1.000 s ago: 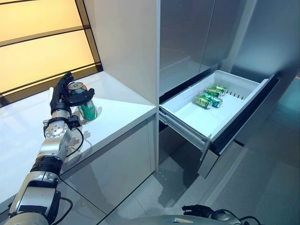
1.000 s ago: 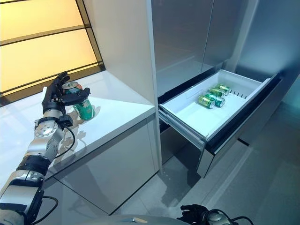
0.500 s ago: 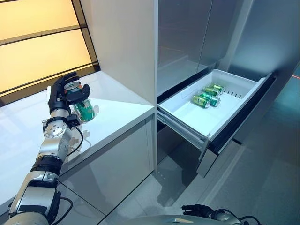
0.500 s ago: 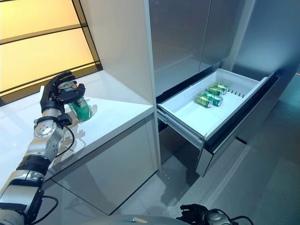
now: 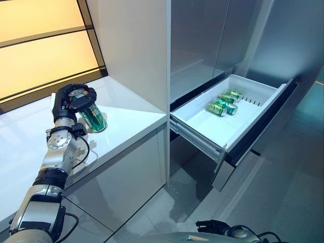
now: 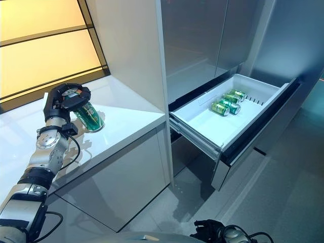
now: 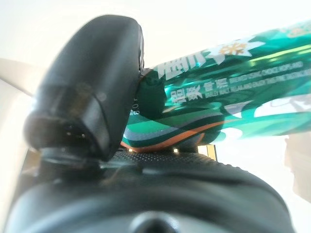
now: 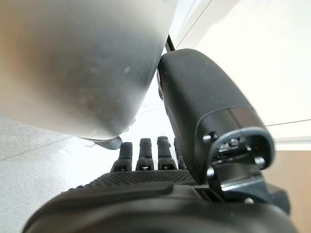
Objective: Put drinks into fridge and close the fridge
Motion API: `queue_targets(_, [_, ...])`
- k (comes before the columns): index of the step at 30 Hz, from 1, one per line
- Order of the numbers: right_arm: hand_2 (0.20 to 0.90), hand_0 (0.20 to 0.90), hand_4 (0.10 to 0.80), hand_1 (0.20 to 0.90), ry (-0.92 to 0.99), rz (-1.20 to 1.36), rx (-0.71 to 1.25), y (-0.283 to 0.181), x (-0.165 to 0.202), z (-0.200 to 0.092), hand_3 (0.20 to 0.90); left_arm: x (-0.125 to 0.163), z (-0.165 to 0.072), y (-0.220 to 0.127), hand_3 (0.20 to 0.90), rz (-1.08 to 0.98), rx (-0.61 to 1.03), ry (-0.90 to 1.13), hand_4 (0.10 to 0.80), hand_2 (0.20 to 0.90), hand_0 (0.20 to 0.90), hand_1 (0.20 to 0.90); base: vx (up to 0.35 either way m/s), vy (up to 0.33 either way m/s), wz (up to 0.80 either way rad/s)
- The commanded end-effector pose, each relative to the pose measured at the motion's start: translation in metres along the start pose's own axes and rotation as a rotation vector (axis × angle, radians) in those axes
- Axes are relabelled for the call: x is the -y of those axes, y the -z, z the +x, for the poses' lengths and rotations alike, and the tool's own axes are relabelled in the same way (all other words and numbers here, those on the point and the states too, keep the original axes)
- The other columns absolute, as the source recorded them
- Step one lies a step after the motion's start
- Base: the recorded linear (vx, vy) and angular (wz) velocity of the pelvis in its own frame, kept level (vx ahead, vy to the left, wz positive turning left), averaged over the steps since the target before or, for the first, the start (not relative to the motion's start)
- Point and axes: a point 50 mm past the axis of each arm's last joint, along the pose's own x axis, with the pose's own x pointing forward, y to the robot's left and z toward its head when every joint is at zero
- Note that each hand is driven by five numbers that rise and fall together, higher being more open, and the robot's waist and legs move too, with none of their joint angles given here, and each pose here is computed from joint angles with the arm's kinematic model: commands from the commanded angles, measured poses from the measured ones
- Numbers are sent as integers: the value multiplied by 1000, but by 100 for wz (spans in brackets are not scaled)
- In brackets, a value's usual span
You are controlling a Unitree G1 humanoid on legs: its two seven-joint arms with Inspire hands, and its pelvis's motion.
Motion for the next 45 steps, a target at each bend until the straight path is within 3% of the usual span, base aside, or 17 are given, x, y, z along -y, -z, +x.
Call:
queue_targets(1, [900, 900, 800, 900, -16, -62, -120, 29, 1, -3, 900, 6, 29, -96, 200, -85, 394, 1, 100, 300, 300, 300, 0, 0, 0])
queue_targets(5, [900, 900, 800, 900, 15, -23, -28, 16, 5, -3, 900, 12, 25, -106, 200, -179, 453, 37, 100, 300, 300, 300, 0, 0, 0])
queue_targets(12, [900, 900, 800, 900, 59, 2, 325, -55, 11, -10, 900, 39, 2, -157, 200, -266, 677, 152, 100, 300, 300, 300, 0, 0, 0])
queue_targets(21, [900, 900, 800, 900, -120, 24, 658, -128, -24, -39, 900, 64, -33, -198, 200, -264, 894, 325, 100, 300, 300, 300, -8, -9, 0])
queue_targets(28, [900, 900, 800, 900, -298, -40, 1085, -195, -38, -119, 900, 83, -70, -207, 200, -242, 1008, 518, 100, 300, 300, 300, -50, -48, 0])
queue_targets(29, [900, 900, 800, 900, -340, -57, 1199, -211, -37, -148, 900, 83, -76, -207, 200, -232, 1021, 549, 100, 300, 300, 300, -61, -45, -1])
queue_targets(37, [900, 900, 800, 900, -322, -266, 1740, -273, -32, -292, 900, 92, -81, -202, 200, -215, 1015, 677, 100, 300, 300, 300, -39, -33, -5])
queue_targets(40, [900, 900, 800, 900, -300, -291, 1829, -278, -37, -313, 900, 98, -82, -204, 200, -208, 1005, 718, 100, 300, 300, 300, -18, -25, -12])
queue_targets(45, [900, 900, 800, 900, -278, -310, 1845, -280, -42, -322, 900, 109, -88, -207, 200, -203, 990, 784, 100, 300, 300, 300, -12, -18, -1])
